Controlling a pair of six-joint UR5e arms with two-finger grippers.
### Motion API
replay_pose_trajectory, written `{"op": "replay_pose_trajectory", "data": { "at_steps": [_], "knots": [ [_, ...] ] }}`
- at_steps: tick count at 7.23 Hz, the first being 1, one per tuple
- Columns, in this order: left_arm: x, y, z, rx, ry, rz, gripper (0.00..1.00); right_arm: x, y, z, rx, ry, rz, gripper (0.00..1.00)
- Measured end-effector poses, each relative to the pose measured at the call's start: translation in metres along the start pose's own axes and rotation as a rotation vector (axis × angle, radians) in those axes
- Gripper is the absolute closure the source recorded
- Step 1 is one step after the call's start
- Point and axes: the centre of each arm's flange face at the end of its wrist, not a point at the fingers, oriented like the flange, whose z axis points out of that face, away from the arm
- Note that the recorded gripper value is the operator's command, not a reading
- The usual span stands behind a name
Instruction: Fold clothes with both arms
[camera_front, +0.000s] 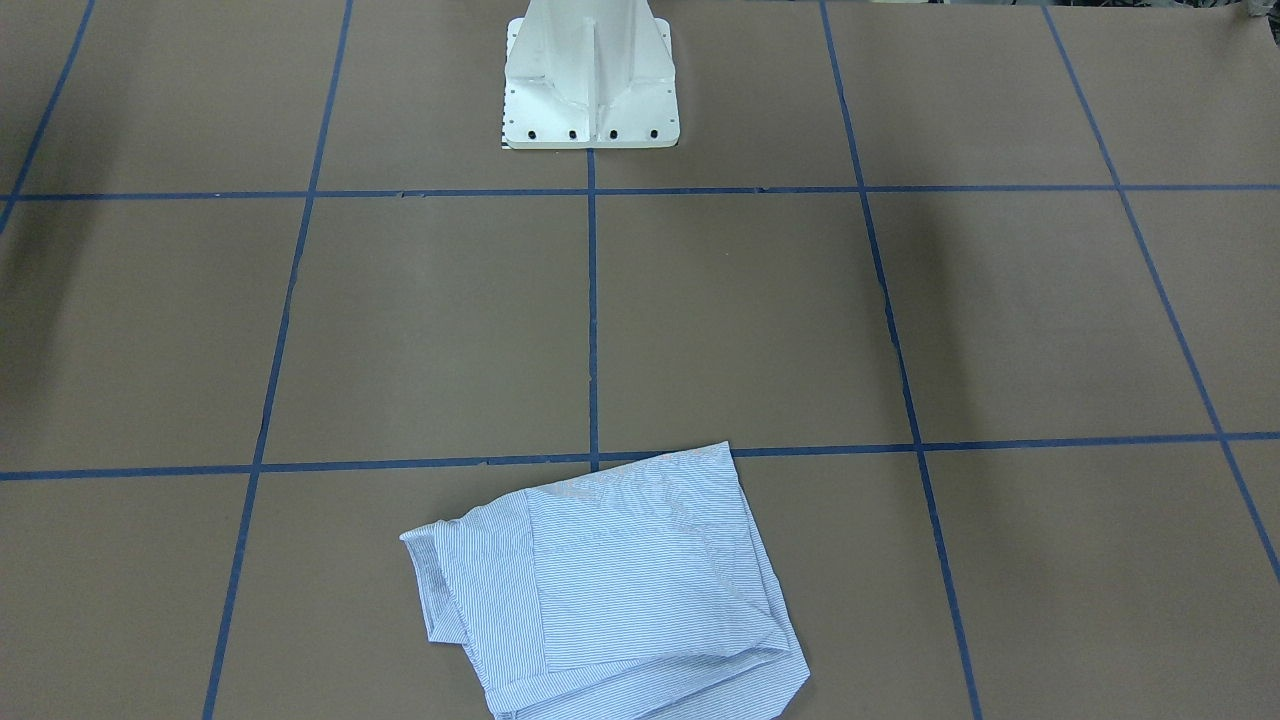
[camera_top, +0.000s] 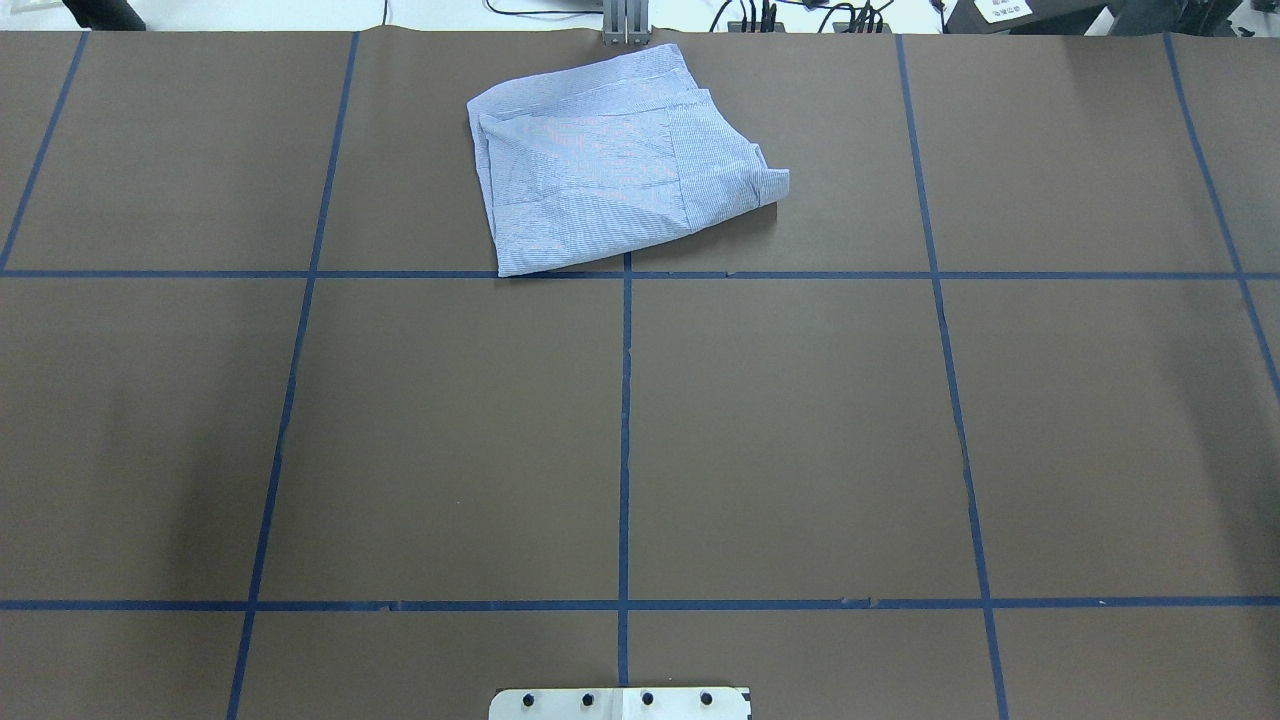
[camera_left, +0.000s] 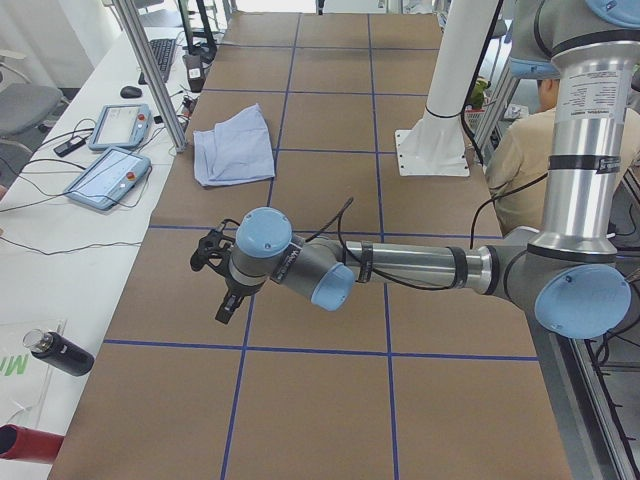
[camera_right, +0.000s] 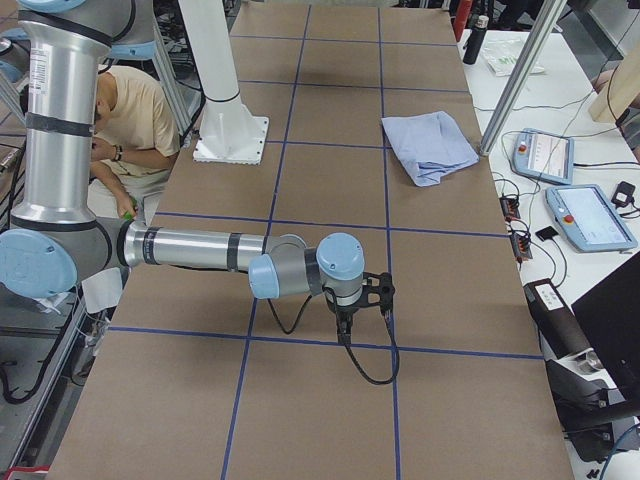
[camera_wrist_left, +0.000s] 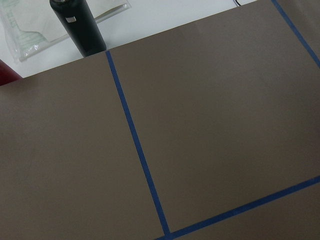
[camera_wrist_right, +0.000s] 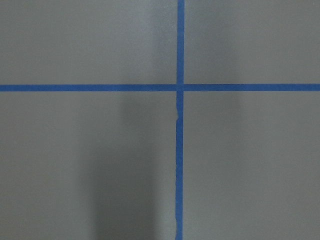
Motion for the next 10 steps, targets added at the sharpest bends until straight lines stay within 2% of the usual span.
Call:
{"op": "replay_pose_trajectory", "data": {
  "at_steps": [1, 4, 6, 8, 10],
  "knots": [
    [0.005, 0.010, -0.005, 0.002, 0.002, 0.003, 0.01, -0.002, -0.004, -0.001, -0.002, -0.001, 0.000, 0.00],
    [0.024, 0.009, -0.021, 0.030, 0.008, 0.030, 0.01, -0.011, -0.014, -0.007, 0.015, 0.003, -0.010, 0.00],
    [0.025, 0.026, -0.022, 0.020, 0.003, 0.020, 0.01, -0.023, -0.029, -0.014, 0.026, -0.002, -0.021, 0.00],
    [0.019, 0.052, -0.017, -0.011, 0.002, -0.010, 0.01, -0.038, -0.051, -0.020, -0.011, 0.007, 0.008, 0.00],
    [0.018, 0.059, -0.016, -0.022, 0.002, -0.024, 0.01, -0.042, -0.058, -0.021, -0.038, 0.015, 0.032, 0.00]
  ]
}}
